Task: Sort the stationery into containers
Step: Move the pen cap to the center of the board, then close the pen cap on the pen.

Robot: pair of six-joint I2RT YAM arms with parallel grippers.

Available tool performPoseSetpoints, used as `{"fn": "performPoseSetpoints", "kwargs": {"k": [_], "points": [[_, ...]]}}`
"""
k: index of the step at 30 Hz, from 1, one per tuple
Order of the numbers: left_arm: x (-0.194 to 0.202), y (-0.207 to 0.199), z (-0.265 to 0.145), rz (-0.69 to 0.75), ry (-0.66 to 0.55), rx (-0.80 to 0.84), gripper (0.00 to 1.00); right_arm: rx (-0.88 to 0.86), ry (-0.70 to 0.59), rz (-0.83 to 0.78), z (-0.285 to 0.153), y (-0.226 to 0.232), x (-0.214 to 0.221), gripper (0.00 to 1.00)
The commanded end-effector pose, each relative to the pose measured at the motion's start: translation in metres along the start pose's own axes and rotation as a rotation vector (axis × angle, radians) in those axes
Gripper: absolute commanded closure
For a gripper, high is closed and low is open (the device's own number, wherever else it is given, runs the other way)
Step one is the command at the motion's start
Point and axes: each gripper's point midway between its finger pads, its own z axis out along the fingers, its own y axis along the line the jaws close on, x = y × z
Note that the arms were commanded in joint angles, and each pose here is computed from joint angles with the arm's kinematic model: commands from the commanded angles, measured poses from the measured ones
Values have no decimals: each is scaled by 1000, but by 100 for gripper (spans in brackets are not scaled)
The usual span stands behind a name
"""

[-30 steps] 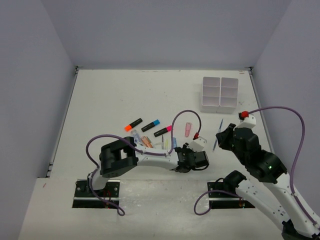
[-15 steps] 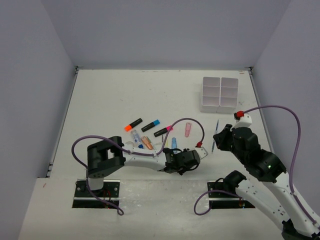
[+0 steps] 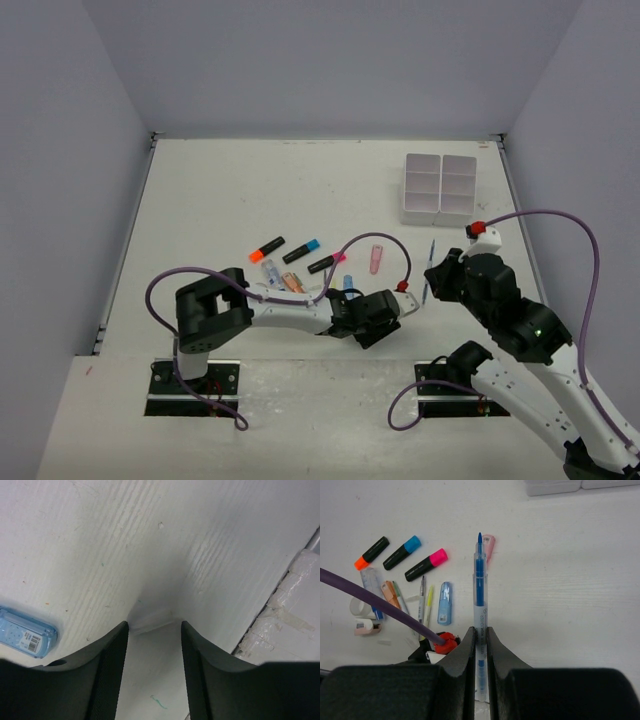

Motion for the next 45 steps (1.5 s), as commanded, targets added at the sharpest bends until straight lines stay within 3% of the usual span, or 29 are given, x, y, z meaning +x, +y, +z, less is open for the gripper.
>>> {"fn": "performPoseSetpoints", "kwargs": {"k": [1,5,13,18,21,25,29,32,35,39,45], "points": [[27,15,2,-13,103,-64,43,-37,-69,21,-10,8,-21,100],[13,16,-6,-39,52,-74,28,-27,-77,24,-12,6,-23,100],[-27,16,-25,-150,-57,-103,8,0,-107,30,-17,2,-32,100],[-52,33,-39,-366,-97,-198,0,41,-142,47,-21,-4,-42,100],[-59,41,-48,-485,-117,-263,0,49,-160,53,-24,-5,-47,100],[-73,60,-67,-760,-185,-399,0,69,-167,47,-25,-7,-51,100],[-61,59,-72,-1054,-136,-493,2,82,-164,45,-22,-8,-51,100],[-51,50,-65,-1188,-67,-537,7,87,-164,42,-22,-8,-52,100],[-69,41,-62,-1264,-78,-533,9,88,-163,41,-22,-7,-53,100],[-76,41,-51,-1377,-86,-595,20,79,-165,35,-23,-6,-55,100],[-75,44,-35,-1463,-79,-611,27,58,-169,26,-29,-4,-57,100]]}}
